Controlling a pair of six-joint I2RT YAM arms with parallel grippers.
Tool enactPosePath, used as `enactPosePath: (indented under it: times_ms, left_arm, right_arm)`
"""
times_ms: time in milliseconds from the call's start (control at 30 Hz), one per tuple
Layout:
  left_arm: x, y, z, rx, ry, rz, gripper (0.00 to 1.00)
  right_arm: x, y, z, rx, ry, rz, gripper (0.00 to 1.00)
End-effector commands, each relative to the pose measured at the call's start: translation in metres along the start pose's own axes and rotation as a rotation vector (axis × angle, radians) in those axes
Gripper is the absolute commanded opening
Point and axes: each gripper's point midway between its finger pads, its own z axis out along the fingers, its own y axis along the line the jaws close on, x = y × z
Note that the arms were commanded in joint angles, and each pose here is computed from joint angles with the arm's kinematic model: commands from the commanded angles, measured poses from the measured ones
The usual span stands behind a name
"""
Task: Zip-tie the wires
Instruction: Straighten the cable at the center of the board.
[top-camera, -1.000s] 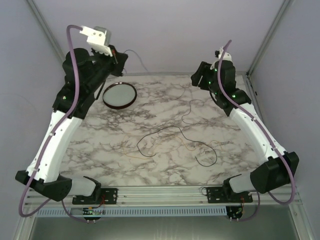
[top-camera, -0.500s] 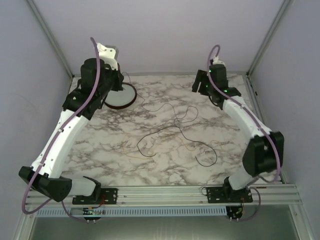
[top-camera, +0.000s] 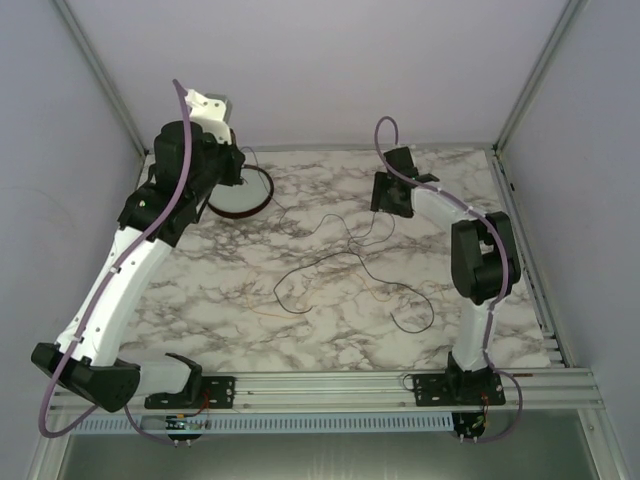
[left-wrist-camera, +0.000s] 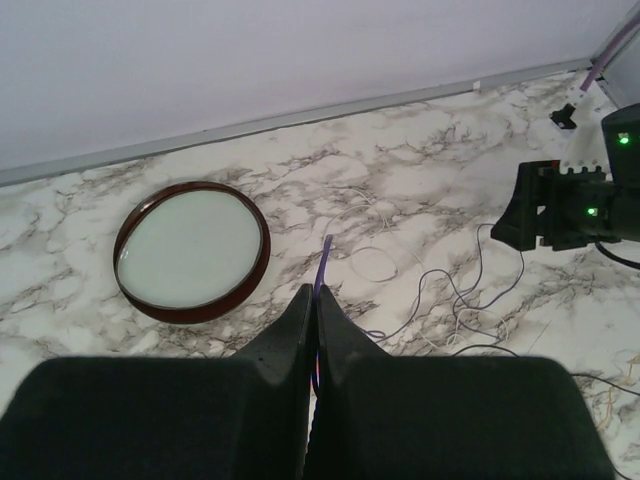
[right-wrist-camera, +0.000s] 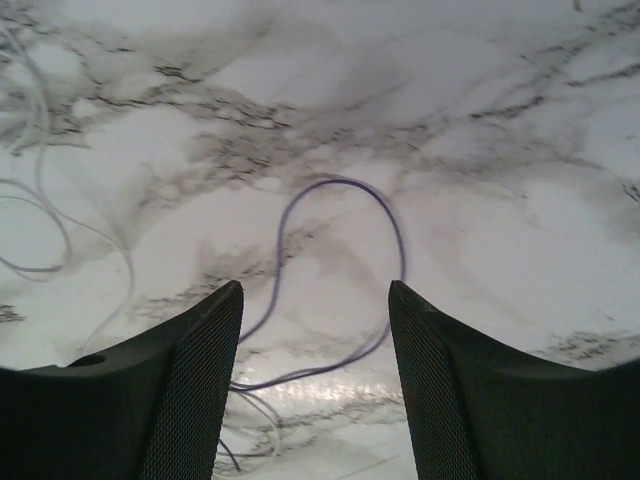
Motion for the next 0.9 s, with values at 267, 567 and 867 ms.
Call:
enactPosePath:
  times_ms: [267, 567, 867]
  left_arm:
    - [-0.002, -0.002, -0.012, 0.025, -0.022, -0.014, 0.0]
    - [-0.005, -0.005, -0.015, 0.04, -0.033, -0.018, 0.0]
    - [-0.002, -0.01, -0.019, 0.073, -0.033, -0.021, 0.0]
  right_arm:
    - [0.002, 0.032, 0.022, 0.006, 0.01, 0.004, 0.48]
    - [0.027, 0.028, 0.036, 0.06, 0.072, -0.02, 0.41]
    - [0.043, 0.025, 0.048, 0.13, 0.111, -0.086, 0.28]
